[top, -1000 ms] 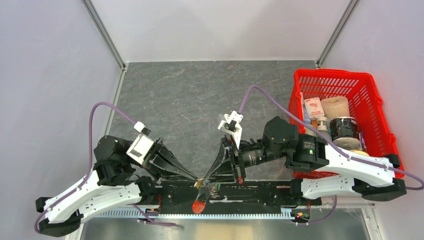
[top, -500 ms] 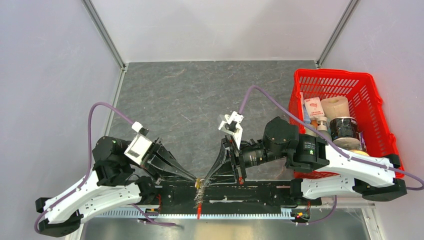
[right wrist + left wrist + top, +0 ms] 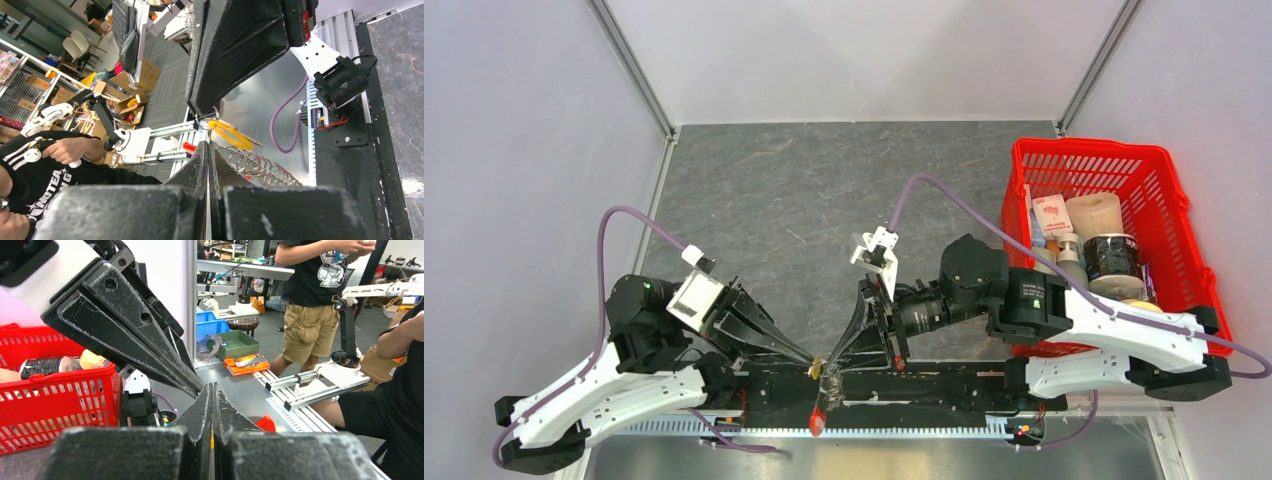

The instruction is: Put the keys on the keyring

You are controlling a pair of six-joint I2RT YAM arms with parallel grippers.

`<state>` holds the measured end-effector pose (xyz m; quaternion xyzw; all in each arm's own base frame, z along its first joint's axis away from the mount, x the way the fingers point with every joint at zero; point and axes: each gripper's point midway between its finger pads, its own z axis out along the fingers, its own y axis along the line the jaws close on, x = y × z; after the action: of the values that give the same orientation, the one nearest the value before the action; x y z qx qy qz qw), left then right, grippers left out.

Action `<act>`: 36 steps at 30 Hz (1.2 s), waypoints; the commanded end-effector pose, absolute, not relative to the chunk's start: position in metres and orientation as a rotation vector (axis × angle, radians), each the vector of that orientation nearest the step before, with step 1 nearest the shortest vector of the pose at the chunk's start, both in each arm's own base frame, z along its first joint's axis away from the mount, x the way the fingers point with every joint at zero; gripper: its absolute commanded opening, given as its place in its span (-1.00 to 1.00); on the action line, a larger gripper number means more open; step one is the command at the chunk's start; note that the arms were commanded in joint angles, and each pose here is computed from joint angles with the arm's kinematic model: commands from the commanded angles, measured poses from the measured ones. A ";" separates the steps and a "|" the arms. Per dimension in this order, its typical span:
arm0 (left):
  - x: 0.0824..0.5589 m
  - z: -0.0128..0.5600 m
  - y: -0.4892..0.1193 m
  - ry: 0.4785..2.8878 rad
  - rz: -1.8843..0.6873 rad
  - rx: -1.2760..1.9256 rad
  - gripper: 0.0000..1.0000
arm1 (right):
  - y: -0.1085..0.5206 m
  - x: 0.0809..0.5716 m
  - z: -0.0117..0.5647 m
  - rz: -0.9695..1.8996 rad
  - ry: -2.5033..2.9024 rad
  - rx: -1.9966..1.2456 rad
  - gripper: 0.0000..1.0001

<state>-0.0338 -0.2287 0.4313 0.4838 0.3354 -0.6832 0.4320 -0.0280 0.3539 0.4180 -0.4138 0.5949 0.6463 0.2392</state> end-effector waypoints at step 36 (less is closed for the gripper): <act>-0.032 0.434 -0.227 0.857 -1.704 1.167 -0.95 | 0.335 -0.031 0.456 1.769 1.451 -1.159 -1.00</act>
<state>-0.0332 -0.2267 0.4283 0.4754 0.3479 -0.6847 0.4291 -0.0269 0.3381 0.4212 -0.4288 0.5872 0.6346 0.2619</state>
